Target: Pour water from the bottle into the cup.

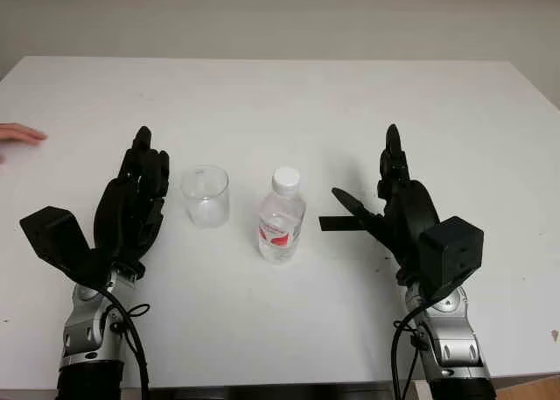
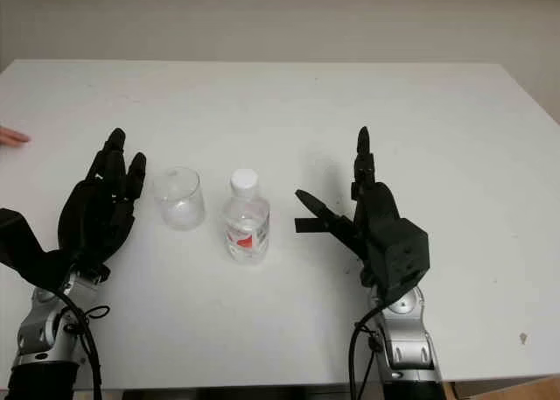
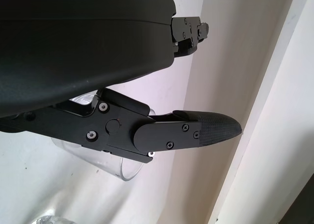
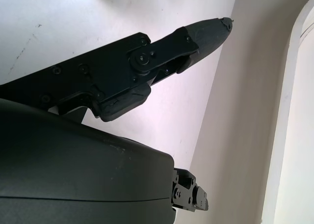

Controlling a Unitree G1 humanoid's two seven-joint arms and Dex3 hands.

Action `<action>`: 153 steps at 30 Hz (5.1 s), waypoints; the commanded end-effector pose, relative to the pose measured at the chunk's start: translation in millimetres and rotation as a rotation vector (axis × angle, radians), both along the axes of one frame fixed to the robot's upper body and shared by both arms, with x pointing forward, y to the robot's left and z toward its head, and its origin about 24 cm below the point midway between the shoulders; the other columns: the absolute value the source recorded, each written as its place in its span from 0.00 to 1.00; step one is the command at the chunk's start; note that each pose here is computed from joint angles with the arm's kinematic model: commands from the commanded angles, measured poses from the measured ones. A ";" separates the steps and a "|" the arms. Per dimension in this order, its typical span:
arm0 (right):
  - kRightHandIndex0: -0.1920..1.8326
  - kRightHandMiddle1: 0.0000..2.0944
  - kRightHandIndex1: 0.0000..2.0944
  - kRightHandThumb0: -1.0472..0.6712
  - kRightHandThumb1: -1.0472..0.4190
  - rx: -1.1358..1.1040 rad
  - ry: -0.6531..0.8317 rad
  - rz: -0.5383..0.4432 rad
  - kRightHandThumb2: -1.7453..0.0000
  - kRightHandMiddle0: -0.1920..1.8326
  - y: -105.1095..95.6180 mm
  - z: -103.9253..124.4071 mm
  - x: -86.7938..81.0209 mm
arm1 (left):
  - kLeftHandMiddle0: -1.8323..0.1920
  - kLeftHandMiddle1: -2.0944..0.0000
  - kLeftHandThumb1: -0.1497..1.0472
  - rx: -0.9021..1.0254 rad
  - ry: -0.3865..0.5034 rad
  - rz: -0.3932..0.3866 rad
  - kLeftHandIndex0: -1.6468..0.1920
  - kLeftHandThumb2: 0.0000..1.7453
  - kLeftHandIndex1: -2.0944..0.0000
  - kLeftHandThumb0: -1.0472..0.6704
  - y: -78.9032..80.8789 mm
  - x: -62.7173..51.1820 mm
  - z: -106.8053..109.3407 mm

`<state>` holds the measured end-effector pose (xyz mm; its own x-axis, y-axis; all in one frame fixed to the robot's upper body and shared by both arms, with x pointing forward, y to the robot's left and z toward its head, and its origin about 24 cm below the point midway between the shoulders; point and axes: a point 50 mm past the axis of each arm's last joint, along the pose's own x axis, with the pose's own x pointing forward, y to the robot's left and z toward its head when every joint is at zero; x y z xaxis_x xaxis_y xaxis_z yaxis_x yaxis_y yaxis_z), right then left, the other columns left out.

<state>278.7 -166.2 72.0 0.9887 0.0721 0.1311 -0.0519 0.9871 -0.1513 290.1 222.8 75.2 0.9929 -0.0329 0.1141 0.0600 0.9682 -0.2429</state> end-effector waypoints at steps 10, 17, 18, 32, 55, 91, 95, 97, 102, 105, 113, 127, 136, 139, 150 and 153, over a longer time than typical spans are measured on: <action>0.00 0.00 0.00 0.10 0.09 -0.021 -0.008 0.025 0.97 0.00 2.4 7.8 6.2 | 0.94 0.97 1.00 0.002 -0.029 -0.014 0.94 0.23 0.97 0.18 -2.8 7.4 10.0; 0.00 0.00 0.00 0.11 0.09 0.016 -0.026 0.154 0.97 0.00 4.4 15.4 1.0 | 0.95 0.97 1.00 0.009 -0.032 -0.008 0.94 0.24 0.98 0.18 -2.9 9.1 9.3; 0.00 0.00 0.00 0.10 0.09 0.012 -0.031 0.177 0.97 0.00 4.8 18.2 -0.3 | 0.95 0.97 1.00 0.005 -0.034 -0.008 0.94 0.24 0.98 0.18 -3.2 9.5 9.0; 0.00 0.00 0.00 0.04 0.13 -0.004 -0.068 0.479 0.98 0.00 25.5 38.4 -20.4 | 0.95 0.97 1.00 -0.012 -0.042 -0.011 0.93 0.24 0.97 0.18 -3.7 13.7 8.7; 0.00 0.00 0.00 0.06 0.13 -0.063 0.046 0.603 0.97 0.00 92.1 -8.3 -8.2 | 0.95 0.97 1.00 -0.023 -0.046 -0.020 0.94 0.23 0.97 0.18 -9.6 14.4 5.7; 0.97 1.00 1.00 0.35 0.00 -0.098 -0.134 0.484 0.80 0.86 90.9 6.2 -9.5 | 0.95 0.97 1.00 -0.030 -0.058 -0.012 0.94 0.23 0.97 0.19 -11.4 14.9 2.2; 1.00 1.00 1.00 0.38 0.00 -0.092 -0.141 0.414 0.77 0.91 85.3 11.9 -2.7 | 0.94 0.97 1.00 -0.029 -0.059 -0.012 0.93 0.23 0.97 0.19 -10.6 15.6 2.8; 1.00 1.00 1.00 0.39 0.00 -0.110 -0.165 0.384 0.76 0.92 80.6 19.1 4.8 | 0.94 0.97 1.00 -0.027 -0.061 -0.012 0.93 0.23 0.97 0.19 -10.4 16.2 3.3; 1.00 1.00 1.00 0.41 0.00 -0.184 -0.264 0.279 0.74 0.94 70.6 51.0 39.1 | 0.94 0.97 1.00 -0.026 -0.061 -0.015 0.93 0.22 0.97 0.19 -10.3 17.3 3.7; 0.96 1.00 1.00 0.40 0.00 -0.245 -0.341 0.235 0.78 0.85 65.5 70.9 60.7 | 0.94 0.97 1.00 -0.023 -0.061 -0.015 0.94 0.23 0.97 0.19 -10.4 17.3 3.8; 0.82 1.00 1.00 0.38 0.00 -0.502 -0.487 0.184 0.80 0.68 68.5 111.9 100.5 | 0.94 0.97 1.00 -0.022 -0.061 -0.008 0.93 0.22 0.97 0.18 -11.1 17.3 3.8; 0.74 1.00 1.00 0.36 0.00 -1.046 -0.602 0.180 0.85 0.57 96.4 115.8 122.0 | 0.94 0.98 1.00 -0.041 -0.065 0.014 0.92 0.23 0.97 0.20 -12.3 15.6 0.9; 0.73 1.00 1.00 0.37 0.00 -1.385 -0.821 0.173 0.87 0.48 109.4 111.6 119.6 | 0.94 0.97 1.00 -0.025 -0.074 0.014 0.93 0.23 0.97 0.19 -14.2 15.4 -1.3; 0.73 1.00 1.00 0.36 0.00 -1.455 -0.878 0.164 0.84 0.51 111.0 112.7 119.6 | 0.94 0.98 1.00 -0.031 -0.076 0.010 0.93 0.23 0.98 0.19 -15.3 15.6 -2.0; 0.74 1.00 1.00 0.35 0.00 -1.476 -0.953 0.141 0.85 0.50 114.3 116.9 118.6 | 0.95 0.98 1.00 -0.031 -0.082 0.007 0.94 0.24 0.98 0.19 -18.8 17.9 -3.4; 0.75 1.00 1.00 0.35 0.00 -1.486 -0.977 0.134 0.85 0.51 114.5 117.3 118.1 | 0.95 0.97 1.00 -0.032 -0.083 0.005 0.93 0.23 0.98 0.19 -19.5 18.6 -3.3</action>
